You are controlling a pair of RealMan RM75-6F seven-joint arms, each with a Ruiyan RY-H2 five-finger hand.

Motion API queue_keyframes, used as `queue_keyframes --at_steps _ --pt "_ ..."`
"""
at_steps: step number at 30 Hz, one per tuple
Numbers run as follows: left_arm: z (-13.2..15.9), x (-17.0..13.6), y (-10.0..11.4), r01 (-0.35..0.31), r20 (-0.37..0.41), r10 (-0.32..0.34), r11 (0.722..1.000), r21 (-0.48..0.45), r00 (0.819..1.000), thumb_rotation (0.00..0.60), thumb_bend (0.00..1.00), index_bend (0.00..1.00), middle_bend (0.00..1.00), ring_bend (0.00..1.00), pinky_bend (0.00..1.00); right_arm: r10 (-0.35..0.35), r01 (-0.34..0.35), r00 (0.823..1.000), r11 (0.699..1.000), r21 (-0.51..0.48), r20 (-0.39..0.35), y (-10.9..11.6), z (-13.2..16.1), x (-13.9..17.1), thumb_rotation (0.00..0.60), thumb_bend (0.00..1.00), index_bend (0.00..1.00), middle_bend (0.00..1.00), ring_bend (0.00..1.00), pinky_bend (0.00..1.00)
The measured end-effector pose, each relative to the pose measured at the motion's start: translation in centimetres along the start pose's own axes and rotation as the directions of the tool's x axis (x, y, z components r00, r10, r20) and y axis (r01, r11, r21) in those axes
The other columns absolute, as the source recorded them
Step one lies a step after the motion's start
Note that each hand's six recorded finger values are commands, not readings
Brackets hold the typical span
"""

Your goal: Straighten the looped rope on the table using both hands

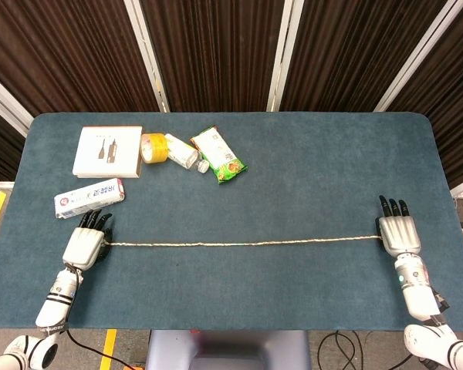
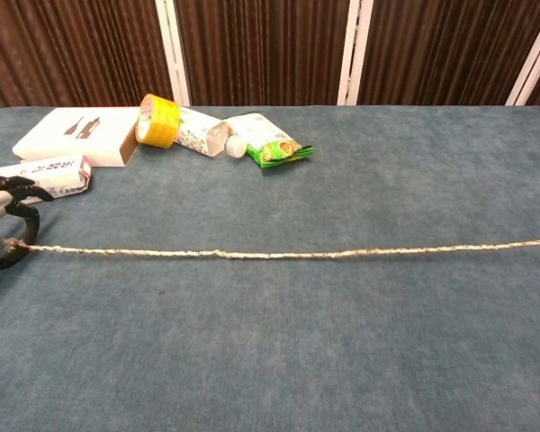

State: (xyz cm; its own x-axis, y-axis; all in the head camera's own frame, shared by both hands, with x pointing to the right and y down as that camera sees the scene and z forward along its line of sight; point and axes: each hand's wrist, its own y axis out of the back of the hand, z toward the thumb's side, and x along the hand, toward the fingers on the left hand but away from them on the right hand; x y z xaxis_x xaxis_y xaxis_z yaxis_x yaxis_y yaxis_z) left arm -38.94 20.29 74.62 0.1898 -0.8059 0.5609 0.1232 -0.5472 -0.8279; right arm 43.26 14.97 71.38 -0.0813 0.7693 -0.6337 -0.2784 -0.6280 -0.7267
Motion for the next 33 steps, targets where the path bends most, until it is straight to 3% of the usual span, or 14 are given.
queue_keyframes --at_steps 6,8,13,18,26,33 --pt "0.5 0.2 -0.4 0.013 0.011 -0.013 1.000 0.002 1.000 0.600 0.44 0.59 0.14 0.00 0.09 0.009 -0.009 1.000 1.000 -0.003 -0.020 -0.3 0.6 0.0 0.600 0.61 0.69 0.10 0.00 0.00" --pt "0.5 0.2 -0.5 0.015 0.011 -0.015 1.000 0.002 1.000 0.600 0.44 0.48 0.14 0.00 0.09 0.011 -0.011 1.000 1.000 -0.002 -0.022 -0.4 0.7 0.0 0.600 0.61 0.62 0.10 0.00 0.00" --pt "0.7 0.1 -0.6 0.023 0.017 -0.022 1.000 -0.003 1.000 0.600 0.44 0.21 0.12 0.00 0.08 0.037 -0.036 0.999 0.999 0.015 -0.027 -0.9 0.9 0.0 0.600 0.61 0.32 0.06 0.00 0.00" --pt "0.7 -0.3 -0.4 0.031 0.024 -0.031 0.999 -0.014 0.999 0.600 0.44 0.01 0.01 0.00 0.08 0.054 -0.054 0.998 0.998 0.027 -0.024 -1.0 0.7 0.3 0.600 0.61 0.20 0.02 0.00 0.00" --pt "-0.1 -1.5 1.5 -0.007 0.024 0.008 0.998 -0.070 1.000 0.600 0.43 0.00 0.00 0.00 0.08 0.020 -0.020 1.000 1.000 -0.011 -0.014 0.4 -0.2 1.1 0.600 0.61 0.14 0.00 0.00 0.00" --pt "-2.1 -3.7 4.9 -0.099 -0.012 0.099 0.981 -0.168 0.995 0.600 0.43 0.00 0.00 0.00 0.05 -0.042 0.042 0.999 0.996 -0.083 -0.005 2.3 -1.6 3.5 0.600 0.54 0.00 0.00 0.00 0.00"
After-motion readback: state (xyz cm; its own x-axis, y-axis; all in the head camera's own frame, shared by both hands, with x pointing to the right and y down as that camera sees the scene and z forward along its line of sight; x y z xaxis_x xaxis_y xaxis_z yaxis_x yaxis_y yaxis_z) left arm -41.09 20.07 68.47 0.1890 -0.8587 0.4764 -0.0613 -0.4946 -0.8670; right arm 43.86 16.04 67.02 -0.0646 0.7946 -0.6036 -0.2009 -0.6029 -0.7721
